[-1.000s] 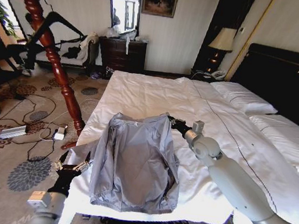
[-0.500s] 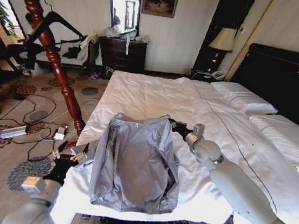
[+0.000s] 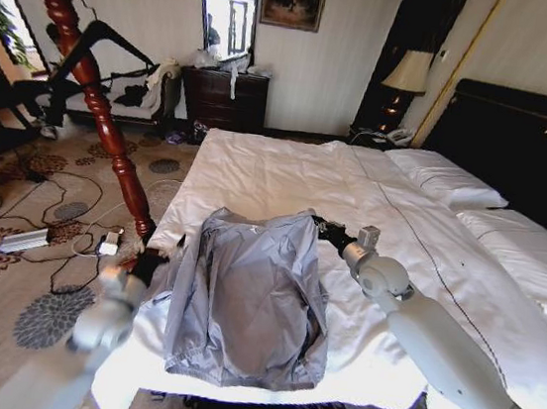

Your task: Pick up the clothes from the bed and hang them on the clothes hanger.

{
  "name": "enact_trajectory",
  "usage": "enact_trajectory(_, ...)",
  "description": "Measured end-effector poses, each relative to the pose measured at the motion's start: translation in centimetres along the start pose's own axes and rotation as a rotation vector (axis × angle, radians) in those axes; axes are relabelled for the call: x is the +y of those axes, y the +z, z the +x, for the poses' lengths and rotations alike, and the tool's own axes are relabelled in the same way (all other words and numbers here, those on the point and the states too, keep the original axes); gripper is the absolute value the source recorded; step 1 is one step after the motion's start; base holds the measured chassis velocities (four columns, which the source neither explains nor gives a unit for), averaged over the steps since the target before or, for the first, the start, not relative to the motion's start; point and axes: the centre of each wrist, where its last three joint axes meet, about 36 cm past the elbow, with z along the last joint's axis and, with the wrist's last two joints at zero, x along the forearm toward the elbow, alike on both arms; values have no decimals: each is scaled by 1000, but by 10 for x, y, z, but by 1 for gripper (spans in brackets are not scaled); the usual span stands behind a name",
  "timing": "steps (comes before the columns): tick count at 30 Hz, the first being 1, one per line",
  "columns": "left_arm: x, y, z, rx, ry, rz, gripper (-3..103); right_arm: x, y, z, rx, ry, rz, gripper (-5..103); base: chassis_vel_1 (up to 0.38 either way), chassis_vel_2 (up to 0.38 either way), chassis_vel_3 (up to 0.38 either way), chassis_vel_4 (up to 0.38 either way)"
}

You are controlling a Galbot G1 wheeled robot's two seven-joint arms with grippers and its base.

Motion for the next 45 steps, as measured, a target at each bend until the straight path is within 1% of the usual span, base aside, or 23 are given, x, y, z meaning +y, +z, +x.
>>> enact_trajectory(2,-5,-14,-24,-9,18,6,100,0,0,-2,-2,1,-6,0,0,0,0,0)
enact_trajectory(3,-5,-14,-24,-9,18,6,100,0,0,-2,-2,1,-6,0,0,0,0,0)
enact_trajectory(6,-8,-37,-49,-31,39,-7,100,-1,1,-2,-2,6,-10,0,0,0,0,0)
enact_trajectory(8,-8,-44,-55,-37,41,-11,100,-1,2,-2,-1,7,-10,0,0,0,0,0)
enact_trajectory(10,-5,-58,-66,-47,39,-19,100,-1,3,-1,-1,11,-11,0,0,0,0,0)
enact_trajectory(12,2,-84,-89,-70,28,-29,100,-1,4,1,-2,11,-16,0,0,0,0,0)
enact_trajectory(13,2,-84,-89,-70,28,-29,100,-1,4,1,-2,11,-16,0,0,0,0,0)
enact_trajectory(14,4,-97,-99,-82,26,-28,100,0,3,1,-4,10,-16,0,0,0,0,0)
enact_trajectory(16,4,-113,-111,-96,22,-21,100,0,3,1,-7,10,-16,0,0,0,0,0)
enact_trajectory(18,5,-145,-131,-137,18,-12,100,-1,0,2,-14,11,-16,0,0,0,0,0)
enact_trajectory(19,5,-145,-131,-137,18,-12,100,-1,0,2,-14,11,-16,0,0,0,0,0)
enact_trajectory(20,7,-160,-139,-150,10,-4,100,-1,-1,3,-17,12,-16,0,0,0,0,0)
enact_trajectory(22,12,-187,-151,-151,-2,43,100,-2,0,7,-17,15,-16,0,0,0,0,0)
enact_trajectory(23,12,-187,-151,-151,-2,43,100,-2,0,7,-17,15,-16,0,0,0,0,0)
enact_trajectory(25,22,-210,-152,-150,-7,72,100,-2,3,12,-10,20,-16,0,0,0,0,0)
enact_trajectory(27,35,-224,-149,-139,-15,70,100,-4,6,18,-1,25,-11,0,0,0,0,0)
enact_trajectory(28,35,-224,-149,-139,-15,70,100,-4,6,18,-1,25,-11,0,0,0,0,0)
enact_trajectory(30,51,-245,-146,-131,-33,68,100,-5,8,22,6,27,-2,0,0,0,0,0)
enact_trajectory(32,56,-254,-145,-130,-39,72,100,-5,7,22,6,28,1,0,0,0,0,0)
enact_trajectory(35,66,-294,-146,-124,-38,103,100,-5,5,22,-1,26,3,0,0,0,0,0)
enact_trajectory(37,66,-319,-151,-115,-25,116,100,-1,1,20,-12,22,1,0,0,0,0,0)
enact_trajectory(38,66,-319,-151,-115,-25,116,100,-1,1,20,-12,22,1,0,0,0,0,0)
enact_trajectory(45,57,-375,-179,-64,-21,94,100,3,-3,20,-26,19,-4,0,0,0,0,0)
